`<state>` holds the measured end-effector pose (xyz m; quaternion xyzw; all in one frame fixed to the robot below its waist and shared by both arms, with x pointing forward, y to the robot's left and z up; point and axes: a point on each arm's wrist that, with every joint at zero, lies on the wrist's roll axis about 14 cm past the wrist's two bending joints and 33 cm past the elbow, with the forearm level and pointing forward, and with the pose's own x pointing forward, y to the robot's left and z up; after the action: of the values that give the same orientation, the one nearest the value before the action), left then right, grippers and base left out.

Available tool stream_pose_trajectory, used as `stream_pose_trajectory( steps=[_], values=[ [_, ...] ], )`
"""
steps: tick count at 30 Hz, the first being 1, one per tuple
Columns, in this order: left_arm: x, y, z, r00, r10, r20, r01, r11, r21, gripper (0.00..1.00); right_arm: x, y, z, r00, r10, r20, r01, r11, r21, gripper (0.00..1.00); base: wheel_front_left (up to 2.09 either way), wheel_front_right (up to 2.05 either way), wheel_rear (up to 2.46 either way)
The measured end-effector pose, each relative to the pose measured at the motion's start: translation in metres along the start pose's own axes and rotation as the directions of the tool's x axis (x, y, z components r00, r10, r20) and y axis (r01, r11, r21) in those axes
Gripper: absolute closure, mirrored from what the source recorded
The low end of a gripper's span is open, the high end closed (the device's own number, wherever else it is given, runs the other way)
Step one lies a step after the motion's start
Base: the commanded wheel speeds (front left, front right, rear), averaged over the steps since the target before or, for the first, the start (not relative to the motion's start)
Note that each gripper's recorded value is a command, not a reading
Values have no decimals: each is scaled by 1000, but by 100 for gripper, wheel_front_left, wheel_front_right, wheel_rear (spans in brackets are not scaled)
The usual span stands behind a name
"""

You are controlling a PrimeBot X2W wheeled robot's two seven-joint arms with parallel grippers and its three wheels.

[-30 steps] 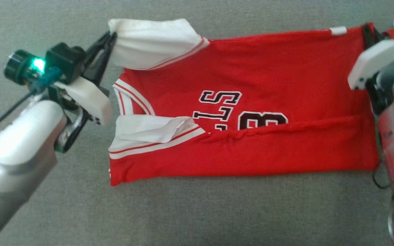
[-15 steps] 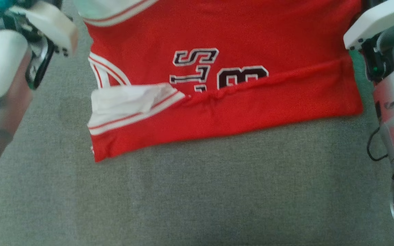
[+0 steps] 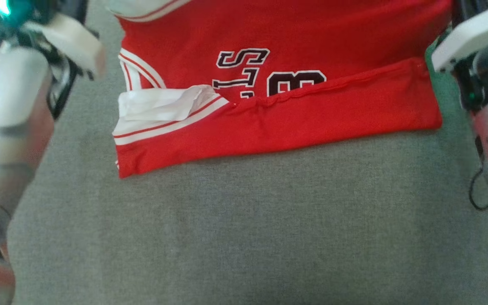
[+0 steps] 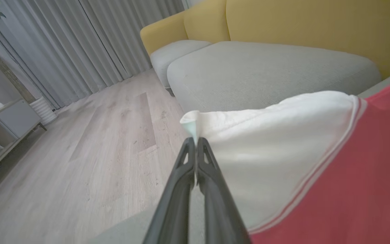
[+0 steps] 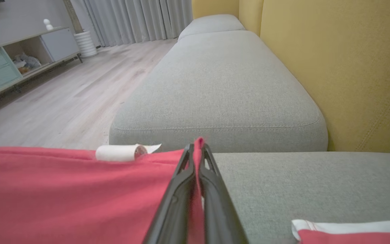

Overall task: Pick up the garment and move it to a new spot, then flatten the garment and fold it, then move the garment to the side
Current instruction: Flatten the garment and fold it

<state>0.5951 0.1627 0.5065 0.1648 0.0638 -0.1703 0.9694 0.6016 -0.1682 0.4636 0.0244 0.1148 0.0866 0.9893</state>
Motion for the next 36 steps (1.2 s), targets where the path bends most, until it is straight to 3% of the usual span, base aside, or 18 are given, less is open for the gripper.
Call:
stream_pose_trajectory(
  steps=[15,24,36],
  values=[
    [-75,-43,-46,984,-118,-136,114,993,-35,100,-50,2,-42,984,60,-170,-78,992,-101,100,0,0,0],
    [-131,-85,-87,923,-234,-306,222,972,-74,100,-78,-4,-75,936,68,-346,-145,968,-203,100,0,0,0],
    [-151,-107,-98,869,-286,-403,276,957,-84,100,-106,-9,-100,877,69,-475,-201,951,-234,100,0,0,0]
  ],
)
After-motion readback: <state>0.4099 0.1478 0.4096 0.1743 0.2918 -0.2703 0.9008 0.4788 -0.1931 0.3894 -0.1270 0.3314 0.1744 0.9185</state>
